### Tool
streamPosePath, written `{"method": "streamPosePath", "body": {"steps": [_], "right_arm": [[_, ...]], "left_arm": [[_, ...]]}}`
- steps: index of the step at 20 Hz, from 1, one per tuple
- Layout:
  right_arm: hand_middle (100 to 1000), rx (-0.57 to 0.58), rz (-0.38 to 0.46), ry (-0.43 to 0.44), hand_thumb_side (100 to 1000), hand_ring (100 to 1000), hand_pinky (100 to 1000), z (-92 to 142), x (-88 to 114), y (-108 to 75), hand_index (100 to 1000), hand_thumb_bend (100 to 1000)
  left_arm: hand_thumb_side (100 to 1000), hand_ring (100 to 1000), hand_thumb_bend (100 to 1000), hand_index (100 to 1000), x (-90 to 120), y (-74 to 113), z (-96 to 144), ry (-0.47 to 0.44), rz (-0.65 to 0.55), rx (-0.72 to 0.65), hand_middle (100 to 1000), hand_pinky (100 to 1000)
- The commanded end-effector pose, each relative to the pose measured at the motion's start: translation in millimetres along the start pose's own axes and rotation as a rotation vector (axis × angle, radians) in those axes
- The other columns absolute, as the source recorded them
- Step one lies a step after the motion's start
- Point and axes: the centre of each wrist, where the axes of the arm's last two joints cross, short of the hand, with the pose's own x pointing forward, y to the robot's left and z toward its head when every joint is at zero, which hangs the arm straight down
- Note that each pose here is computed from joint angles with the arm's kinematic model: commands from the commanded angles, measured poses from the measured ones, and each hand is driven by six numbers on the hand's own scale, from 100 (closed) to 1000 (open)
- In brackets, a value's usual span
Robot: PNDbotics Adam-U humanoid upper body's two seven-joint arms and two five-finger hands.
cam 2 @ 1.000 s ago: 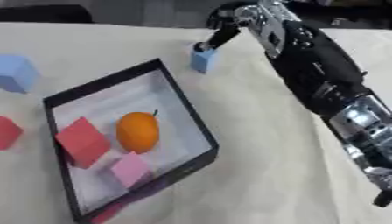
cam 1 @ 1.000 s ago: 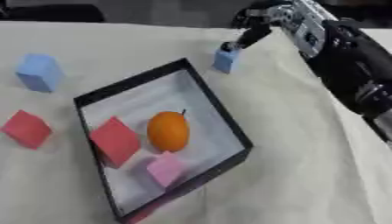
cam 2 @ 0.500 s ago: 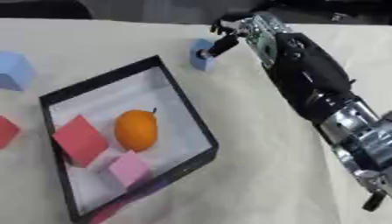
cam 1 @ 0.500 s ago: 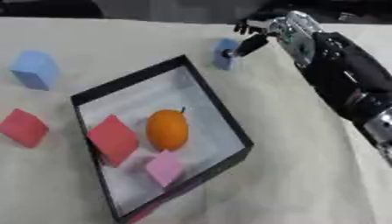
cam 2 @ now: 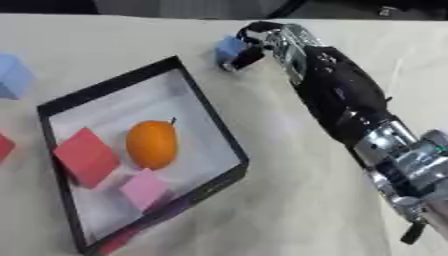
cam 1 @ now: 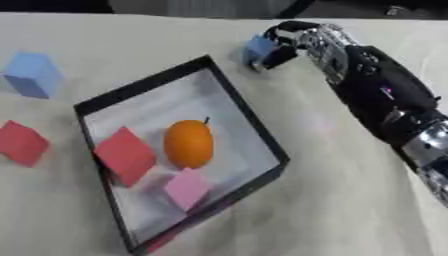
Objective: Pick up objects on the table and place them in the box.
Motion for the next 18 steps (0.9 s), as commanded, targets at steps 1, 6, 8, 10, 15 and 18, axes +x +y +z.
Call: {"method": "streamPosePath", "body": {"steps": [1, 6, 8, 10, 15, 18], "right_arm": [[802, -0.023, -0.022, 0.031, 632, 874, 854, 1.9, -6.8, -6.6, 907, 421], [737, -0.022, -0.043, 0.045, 558, 842, 835, 1.1, -5.1, -5.4, 871, 426], [701, -0.030, -0.058, 0.050, 522, 819, 825, 1.1, -5.2, -5.2, 840, 366], [657, -0.054, -0.077, 0.059, 472, 793, 814, 1.6, -5.1, -6.8, 800, 289], [588, -0.139, -0.128, 0.054, 333, 755, 798, 4.8, 1.7, -18.6, 743, 211], [545, -0.166, -0.142, 0.040, 153, 706, 784, 7.2, 5.4, -26.2, 701, 100]], "left_arm": [[799, 837, 499, 892, 8.5, 1.3, -2.3, -0.031, -0.006, -0.003, 847, 927], [800, 837, 495, 892, 8.9, 0.7, -2.6, -0.032, -0.005, -0.005, 847, 927], [800, 837, 494, 892, 8.6, 0.8, -2.5, -0.031, -0.005, -0.004, 847, 928], [801, 837, 493, 892, 8.1, 1.0, -2.2, -0.028, -0.006, -0.003, 847, 928], [800, 836, 492, 892, 7.1, 1.9, -1.7, -0.024, -0.009, -0.003, 847, 929], [799, 836, 490, 892, 6.8, 2.2, -1.7, -0.023, -0.010, -0.003, 847, 929]]}}
